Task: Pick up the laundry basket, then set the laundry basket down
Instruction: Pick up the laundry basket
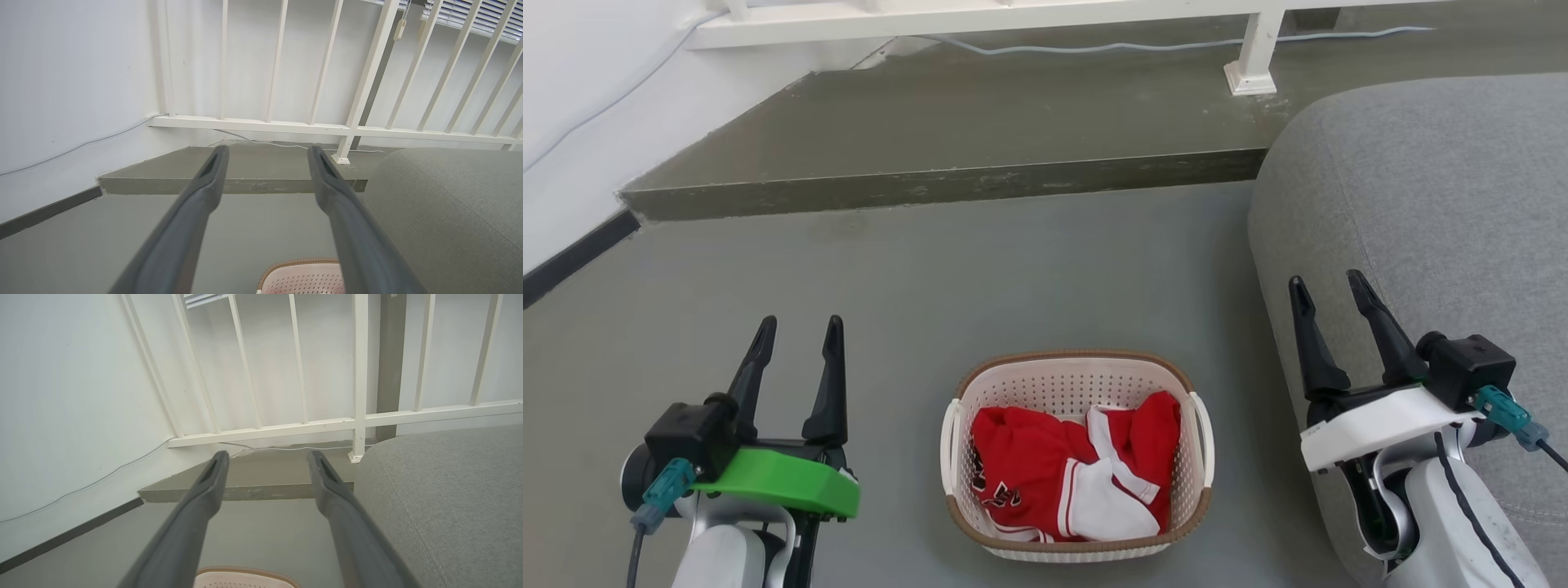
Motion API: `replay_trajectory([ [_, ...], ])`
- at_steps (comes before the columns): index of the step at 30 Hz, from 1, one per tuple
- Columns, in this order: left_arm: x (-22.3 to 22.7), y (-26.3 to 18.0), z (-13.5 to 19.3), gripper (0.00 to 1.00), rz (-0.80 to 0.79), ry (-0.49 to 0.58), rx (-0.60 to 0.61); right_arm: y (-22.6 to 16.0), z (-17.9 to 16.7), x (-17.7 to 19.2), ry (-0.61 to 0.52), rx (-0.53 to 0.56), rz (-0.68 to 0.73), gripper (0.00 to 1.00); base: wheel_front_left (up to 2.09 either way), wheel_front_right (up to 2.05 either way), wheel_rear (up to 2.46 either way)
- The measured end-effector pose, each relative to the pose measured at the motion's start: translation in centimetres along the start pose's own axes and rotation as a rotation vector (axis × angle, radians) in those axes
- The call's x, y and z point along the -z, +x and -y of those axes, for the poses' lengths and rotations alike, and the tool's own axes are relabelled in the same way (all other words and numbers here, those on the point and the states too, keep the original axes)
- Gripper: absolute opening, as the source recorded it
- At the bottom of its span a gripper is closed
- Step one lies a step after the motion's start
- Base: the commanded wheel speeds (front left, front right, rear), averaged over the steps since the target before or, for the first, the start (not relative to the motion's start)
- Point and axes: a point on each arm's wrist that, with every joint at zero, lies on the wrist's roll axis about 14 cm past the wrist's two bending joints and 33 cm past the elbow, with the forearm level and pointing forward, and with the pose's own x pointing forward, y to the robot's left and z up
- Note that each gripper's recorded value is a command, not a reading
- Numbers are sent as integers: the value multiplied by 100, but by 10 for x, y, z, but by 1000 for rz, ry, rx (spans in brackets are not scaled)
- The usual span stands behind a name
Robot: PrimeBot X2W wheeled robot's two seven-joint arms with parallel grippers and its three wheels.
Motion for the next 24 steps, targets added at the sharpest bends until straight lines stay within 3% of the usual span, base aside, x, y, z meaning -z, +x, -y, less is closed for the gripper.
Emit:
replay_trajectory([
  [17, 33, 12, -13, 100, -79, -38, -32, 13, 15, 24, 5, 38, -62, 100, 0, 0, 0],
  [24, 61, 35, -14, 100, -132, -56, -18, 22, 35, 55, 6, 85, -142, 100, 0, 0, 0],
])
